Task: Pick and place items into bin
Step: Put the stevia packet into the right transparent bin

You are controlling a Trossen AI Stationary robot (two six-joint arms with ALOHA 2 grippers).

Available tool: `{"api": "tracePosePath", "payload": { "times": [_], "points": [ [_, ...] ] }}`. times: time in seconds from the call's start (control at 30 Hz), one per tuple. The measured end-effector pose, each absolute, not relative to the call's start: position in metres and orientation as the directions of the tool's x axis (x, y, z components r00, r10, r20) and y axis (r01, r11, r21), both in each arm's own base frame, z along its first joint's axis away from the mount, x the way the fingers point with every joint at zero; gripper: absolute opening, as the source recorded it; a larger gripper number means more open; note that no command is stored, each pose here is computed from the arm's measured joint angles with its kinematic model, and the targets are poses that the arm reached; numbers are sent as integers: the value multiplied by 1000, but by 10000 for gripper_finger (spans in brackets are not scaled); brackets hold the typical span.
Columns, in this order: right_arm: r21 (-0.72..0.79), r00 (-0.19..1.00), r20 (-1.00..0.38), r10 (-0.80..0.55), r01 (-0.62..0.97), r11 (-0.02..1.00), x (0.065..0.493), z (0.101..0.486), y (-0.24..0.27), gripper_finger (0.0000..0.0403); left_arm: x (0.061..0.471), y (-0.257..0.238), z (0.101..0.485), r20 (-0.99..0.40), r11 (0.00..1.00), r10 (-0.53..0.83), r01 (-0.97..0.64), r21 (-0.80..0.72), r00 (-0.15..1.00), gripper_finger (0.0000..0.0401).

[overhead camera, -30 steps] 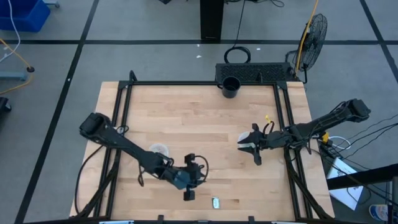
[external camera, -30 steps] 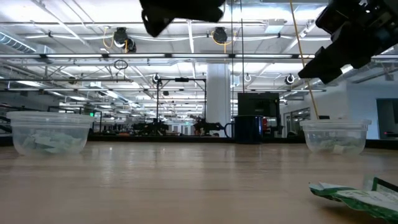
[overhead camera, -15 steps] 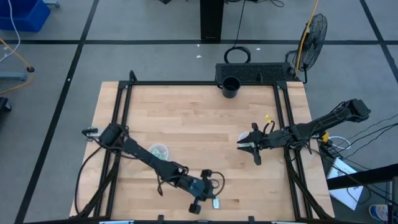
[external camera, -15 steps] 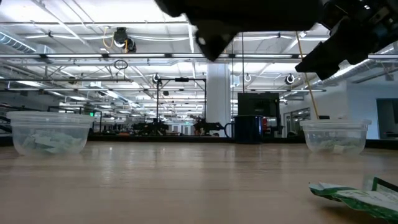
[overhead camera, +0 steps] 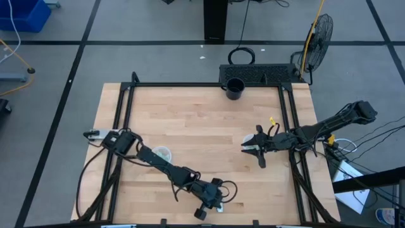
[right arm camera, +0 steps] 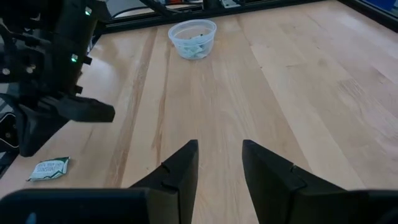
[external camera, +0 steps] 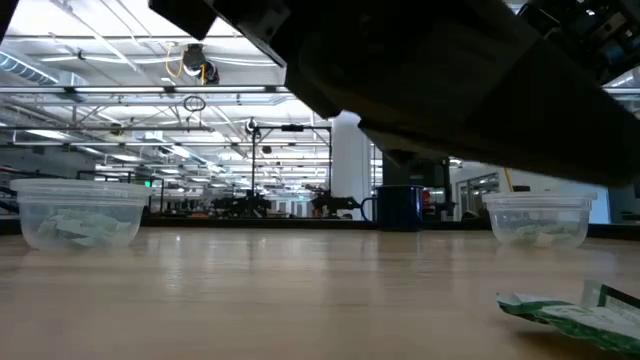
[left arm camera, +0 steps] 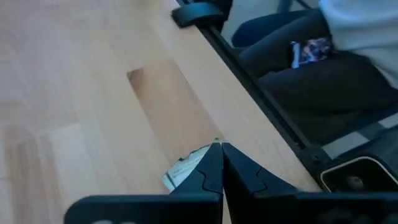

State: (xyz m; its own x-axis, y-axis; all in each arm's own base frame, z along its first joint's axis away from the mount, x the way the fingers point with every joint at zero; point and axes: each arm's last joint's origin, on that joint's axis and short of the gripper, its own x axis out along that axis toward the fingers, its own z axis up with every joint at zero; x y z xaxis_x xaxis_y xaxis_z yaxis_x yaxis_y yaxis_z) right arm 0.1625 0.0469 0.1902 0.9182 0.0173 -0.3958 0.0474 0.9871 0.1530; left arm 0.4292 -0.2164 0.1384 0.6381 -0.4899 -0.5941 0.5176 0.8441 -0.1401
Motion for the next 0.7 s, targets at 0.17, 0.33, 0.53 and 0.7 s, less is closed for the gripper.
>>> {"api": "tracePosePath", "payload": {
  "times": [0.17,0.33,0.53,0.7],
  "points": [
    [154,919,-394,17,48,987,163,190,47,116,432,-210,139,-587,822,-535,534,-197,607,2],
    [141,919,-394,17,42,989,163,190,47,116,430,-203,133,-649,852,-487,481,-205,585,2],
    [129,919,-394,16,38,991,163,190,47,116,431,-204,134,-646,853,-481,487,-188,593,1],
    [117,919,-394,16,33,993,163,190,47,116,432,-205,125,-644,835,-510,509,-211,570,1]
  ]
}}
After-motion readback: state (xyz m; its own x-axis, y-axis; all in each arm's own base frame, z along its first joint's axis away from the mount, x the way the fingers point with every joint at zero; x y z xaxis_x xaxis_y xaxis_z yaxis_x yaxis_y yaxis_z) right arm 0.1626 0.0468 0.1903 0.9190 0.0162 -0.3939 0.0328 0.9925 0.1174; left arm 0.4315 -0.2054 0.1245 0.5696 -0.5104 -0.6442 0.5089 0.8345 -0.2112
